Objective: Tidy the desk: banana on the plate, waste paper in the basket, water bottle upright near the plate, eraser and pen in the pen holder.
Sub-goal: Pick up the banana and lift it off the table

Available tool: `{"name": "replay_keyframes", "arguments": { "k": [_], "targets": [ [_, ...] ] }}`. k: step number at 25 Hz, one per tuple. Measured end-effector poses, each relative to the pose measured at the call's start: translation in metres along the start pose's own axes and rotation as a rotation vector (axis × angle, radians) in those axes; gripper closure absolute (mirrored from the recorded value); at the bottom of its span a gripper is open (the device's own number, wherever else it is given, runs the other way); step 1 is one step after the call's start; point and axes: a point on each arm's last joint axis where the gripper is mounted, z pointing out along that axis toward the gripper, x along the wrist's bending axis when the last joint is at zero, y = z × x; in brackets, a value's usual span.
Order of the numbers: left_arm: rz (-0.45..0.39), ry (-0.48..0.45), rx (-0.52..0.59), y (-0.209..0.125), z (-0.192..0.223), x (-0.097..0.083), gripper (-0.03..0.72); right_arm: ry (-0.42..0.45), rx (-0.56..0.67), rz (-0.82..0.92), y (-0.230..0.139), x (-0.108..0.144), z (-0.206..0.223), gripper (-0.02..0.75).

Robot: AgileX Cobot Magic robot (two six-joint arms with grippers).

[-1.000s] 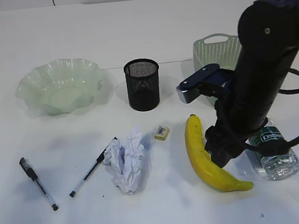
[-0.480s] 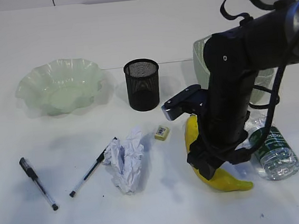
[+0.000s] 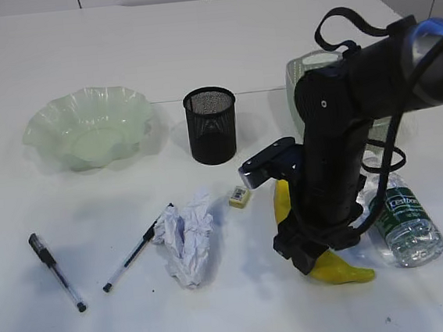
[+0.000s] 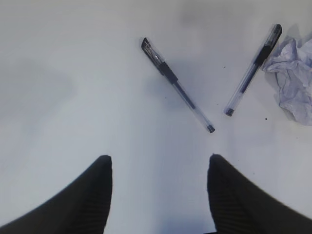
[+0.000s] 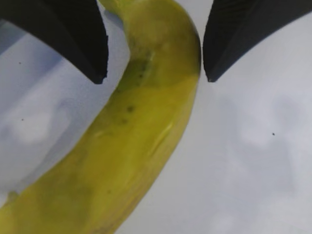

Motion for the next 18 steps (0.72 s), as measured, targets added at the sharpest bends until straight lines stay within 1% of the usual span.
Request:
{"name": "replay_keyframes", "arguments": {
  "k": [6, 9, 12, 14, 18],
  "targets": [
    [0.001, 0.001, 0.0, 0.0, 0.0, 0.0001, 0.256, 0.0, 0.004, -0.001, 0.0019, 0.0007, 0.0074, 0.284],
    [0.001, 0.002, 0.003, 0.0002, 0.0007, 0.0002, 0.256, 0.001, 0.009, 0.0, 0.0023, 0.0005, 0.0105, 0.332],
    [0.0, 0.002, 0.006, 0.0004, 0.0017, 0.0003, 0.256, 0.001, 0.01, 0.0, 0.0023, 0.0005, 0.0112, 0.402],
    [0.0, 0.002, 0.005, 0.0006, 0.0017, 0.0003, 0.256, 0.001, 0.01, 0.001, 0.0023, 0.0005, 0.0112, 0.423],
    [0.0, 0.002, 0.005, 0.0006, 0.0017, 0.0003, 0.256, 0.002, 0.016, 0.001, 0.0019, 0.0006, 0.0111, 0.429]
  ]
}}
